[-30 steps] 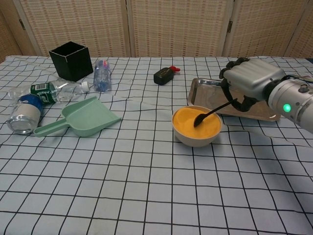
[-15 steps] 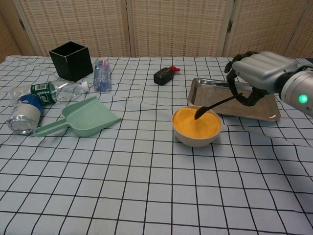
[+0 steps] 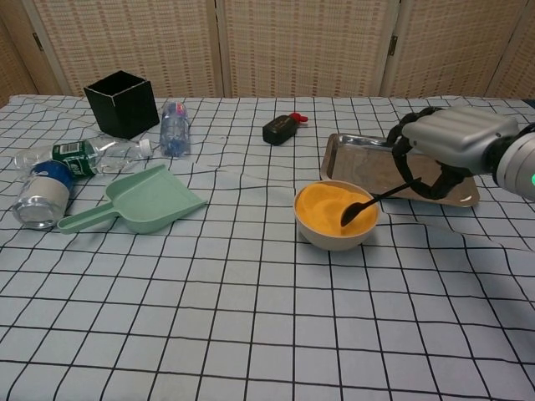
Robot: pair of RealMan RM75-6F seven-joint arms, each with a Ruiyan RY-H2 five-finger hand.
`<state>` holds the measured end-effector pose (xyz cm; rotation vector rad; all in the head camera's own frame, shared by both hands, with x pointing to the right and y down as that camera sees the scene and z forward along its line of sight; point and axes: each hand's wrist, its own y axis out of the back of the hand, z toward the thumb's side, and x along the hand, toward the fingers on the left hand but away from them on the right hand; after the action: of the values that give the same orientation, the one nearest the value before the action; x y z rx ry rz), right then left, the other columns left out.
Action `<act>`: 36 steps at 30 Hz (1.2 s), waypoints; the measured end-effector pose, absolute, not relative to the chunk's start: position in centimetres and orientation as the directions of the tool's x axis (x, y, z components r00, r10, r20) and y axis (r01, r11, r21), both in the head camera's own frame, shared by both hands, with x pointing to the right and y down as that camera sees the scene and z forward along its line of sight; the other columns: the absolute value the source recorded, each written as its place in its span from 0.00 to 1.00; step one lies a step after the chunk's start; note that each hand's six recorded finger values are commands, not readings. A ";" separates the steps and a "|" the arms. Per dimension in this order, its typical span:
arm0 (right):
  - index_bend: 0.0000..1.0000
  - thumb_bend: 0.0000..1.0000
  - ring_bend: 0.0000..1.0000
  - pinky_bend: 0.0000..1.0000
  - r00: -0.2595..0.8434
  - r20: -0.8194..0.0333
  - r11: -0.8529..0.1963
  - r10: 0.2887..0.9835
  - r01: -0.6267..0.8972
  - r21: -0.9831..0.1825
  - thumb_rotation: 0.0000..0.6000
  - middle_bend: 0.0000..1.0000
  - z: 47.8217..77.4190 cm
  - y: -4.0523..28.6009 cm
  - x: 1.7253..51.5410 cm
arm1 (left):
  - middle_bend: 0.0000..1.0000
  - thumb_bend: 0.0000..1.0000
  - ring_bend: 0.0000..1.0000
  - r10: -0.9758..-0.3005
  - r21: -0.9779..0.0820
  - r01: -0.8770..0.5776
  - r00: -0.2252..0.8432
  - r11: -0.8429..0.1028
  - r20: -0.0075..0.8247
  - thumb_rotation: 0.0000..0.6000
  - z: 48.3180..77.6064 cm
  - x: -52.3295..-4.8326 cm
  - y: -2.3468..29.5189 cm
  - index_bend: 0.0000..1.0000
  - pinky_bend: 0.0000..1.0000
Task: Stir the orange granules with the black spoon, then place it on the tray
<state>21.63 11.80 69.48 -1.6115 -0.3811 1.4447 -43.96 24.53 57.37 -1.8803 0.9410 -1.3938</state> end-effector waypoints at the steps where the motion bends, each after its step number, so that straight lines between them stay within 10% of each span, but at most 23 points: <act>1: 1.00 0.93 0.00 0.00 0.267 -0.623 -0.536 0.735 -0.335 -0.775 1.00 0.15 69.6 11.8 21.5 | 0.00 0.39 0.00 -0.825 -0.806 -0.185 0.194 -0.562 0.531 1.00 57.4 -44.0 24.5 0.00 0.17; 36: 1.00 0.92 0.00 0.00 0.204 -0.543 -0.438 0.815 -0.396 -0.807 1.00 0.16 70.9 10.6 18.6 | 0.00 0.39 0.00 -0.830 -0.802 -0.218 0.196 -0.556 0.522 1.00 56.8 -44.6 24.3 0.00 0.17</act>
<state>18.65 10.62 70.94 -1.4359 -0.4267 1.4648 -44.59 24.30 56.80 -1.8999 0.9753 -1.3765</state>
